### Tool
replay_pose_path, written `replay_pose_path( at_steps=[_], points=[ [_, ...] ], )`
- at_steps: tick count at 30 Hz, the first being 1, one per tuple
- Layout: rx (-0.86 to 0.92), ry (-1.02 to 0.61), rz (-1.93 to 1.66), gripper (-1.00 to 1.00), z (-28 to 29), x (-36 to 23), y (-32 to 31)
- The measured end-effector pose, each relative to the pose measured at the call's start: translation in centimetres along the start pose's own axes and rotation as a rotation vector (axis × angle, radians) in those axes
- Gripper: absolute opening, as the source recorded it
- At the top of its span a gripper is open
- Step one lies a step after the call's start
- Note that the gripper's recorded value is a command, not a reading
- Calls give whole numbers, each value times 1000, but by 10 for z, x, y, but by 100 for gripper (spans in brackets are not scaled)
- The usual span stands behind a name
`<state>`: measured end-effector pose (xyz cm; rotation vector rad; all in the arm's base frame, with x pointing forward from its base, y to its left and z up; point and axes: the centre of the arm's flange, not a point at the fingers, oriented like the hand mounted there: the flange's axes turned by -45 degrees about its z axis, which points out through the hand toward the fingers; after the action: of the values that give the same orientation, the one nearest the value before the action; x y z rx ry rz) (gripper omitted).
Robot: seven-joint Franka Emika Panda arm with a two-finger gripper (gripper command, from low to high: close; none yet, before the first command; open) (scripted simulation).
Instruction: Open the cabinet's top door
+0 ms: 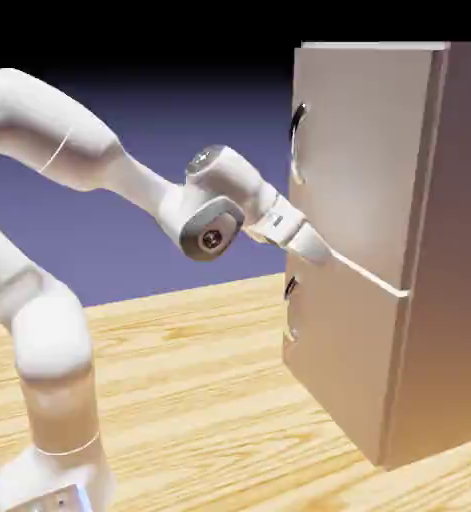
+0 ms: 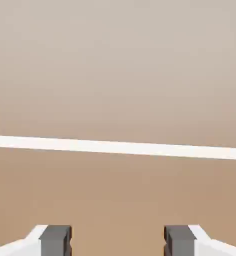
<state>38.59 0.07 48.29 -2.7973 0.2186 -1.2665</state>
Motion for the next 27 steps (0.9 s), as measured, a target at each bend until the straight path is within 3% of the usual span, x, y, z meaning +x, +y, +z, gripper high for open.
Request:
replay_pose_path(
  at_steps=[13,27],
  points=[
    [116,238,944,0,-91,49,-13],
    [469,339,1818,0,-148,53,-69]
  ],
)
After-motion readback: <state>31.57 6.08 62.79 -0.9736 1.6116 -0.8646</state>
